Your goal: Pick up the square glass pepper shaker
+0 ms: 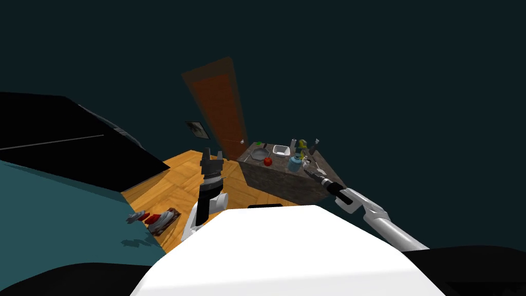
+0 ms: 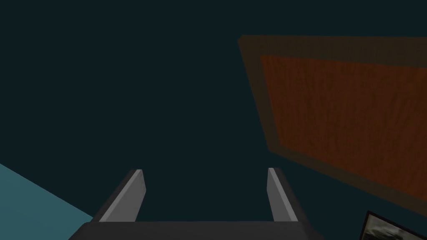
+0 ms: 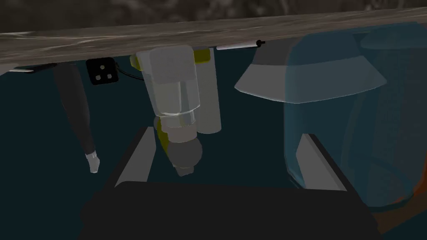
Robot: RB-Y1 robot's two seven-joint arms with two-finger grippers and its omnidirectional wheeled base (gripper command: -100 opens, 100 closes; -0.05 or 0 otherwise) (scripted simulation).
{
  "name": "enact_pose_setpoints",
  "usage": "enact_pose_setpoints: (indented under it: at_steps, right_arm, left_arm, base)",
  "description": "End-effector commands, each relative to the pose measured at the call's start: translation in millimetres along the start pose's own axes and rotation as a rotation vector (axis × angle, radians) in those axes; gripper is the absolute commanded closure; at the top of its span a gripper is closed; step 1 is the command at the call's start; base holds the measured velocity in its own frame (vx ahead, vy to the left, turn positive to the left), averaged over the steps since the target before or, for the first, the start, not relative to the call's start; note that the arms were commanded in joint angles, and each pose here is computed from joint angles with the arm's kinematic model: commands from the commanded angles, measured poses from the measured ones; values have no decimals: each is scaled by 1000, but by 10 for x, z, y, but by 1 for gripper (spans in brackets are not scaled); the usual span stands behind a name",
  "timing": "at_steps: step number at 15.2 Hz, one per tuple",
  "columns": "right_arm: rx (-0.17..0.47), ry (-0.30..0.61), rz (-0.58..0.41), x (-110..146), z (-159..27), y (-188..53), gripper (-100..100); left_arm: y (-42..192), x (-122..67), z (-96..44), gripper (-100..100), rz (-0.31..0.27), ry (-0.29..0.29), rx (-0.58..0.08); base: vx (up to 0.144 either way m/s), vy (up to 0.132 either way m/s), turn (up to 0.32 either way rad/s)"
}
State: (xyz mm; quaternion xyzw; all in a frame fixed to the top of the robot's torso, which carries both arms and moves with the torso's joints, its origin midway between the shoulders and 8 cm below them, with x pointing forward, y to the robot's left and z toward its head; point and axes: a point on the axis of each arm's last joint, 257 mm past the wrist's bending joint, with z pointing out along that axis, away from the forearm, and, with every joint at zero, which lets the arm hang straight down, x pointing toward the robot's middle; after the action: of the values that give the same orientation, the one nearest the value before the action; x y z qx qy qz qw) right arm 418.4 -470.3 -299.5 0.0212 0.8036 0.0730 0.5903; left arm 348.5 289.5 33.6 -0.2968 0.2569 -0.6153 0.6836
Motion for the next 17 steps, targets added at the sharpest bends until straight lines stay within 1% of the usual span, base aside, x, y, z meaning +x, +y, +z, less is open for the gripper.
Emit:
enact_pose_setpoints:
  at_steps: [1,2,3,7,10,11,13,14,15,16,17]
  right_arm:
    - [51,37,-74,28,-32,-247,-100]
    - [78,55,-118,26,-51,-398,-100]
    - [82,58,-117,38,-57,-415,-100]
    - [186,129,-266,17,-176,-993,-100]
    - [241,166,-345,-34,-260,-1299,-100]
    - [241,166,-345,-34,-260,-1299,-100]
    - [273,187,-392,-81,-315,-1477,-100]
    - [279,190,-400,-91,-325,-1507,-100]
    - [266,182,-382,-67,-299,-1428,-100]
    - [253,170,-404,-121,-247,-1450,-100]
    - [253,170,-404,-121,-247,-1450,-100]
  left_arm:
    - [0,0,0,0,0,0,0]
    - [0,0,0,0,0,0,0]
    - [0,0,0,0,0,0,0]
    - [0,0,0,0,0,0,0]
    - [0,0,0,0,0,0,0]
    - [0,0,0,0,0,0,0]
    - [0,0,0,0,0,0,0]
    - [0,0,0,0,0,0,0]
    - [0,0,0,0,0,0,0]
    - [0,0,0,0,0,0,0]
    - [0,-1,0,0,0,0,0]
  base:
    - [26,57,79]
    - [34,77,142]
    - [37,67,114]
    - [38,73,157]
    - [58,77,126]
    - [35,57,55]
    - [29,49,72]
    - [33,49,98]
    - [20,28,31]
    - [37,26,-129]
    - [59,33,-155]
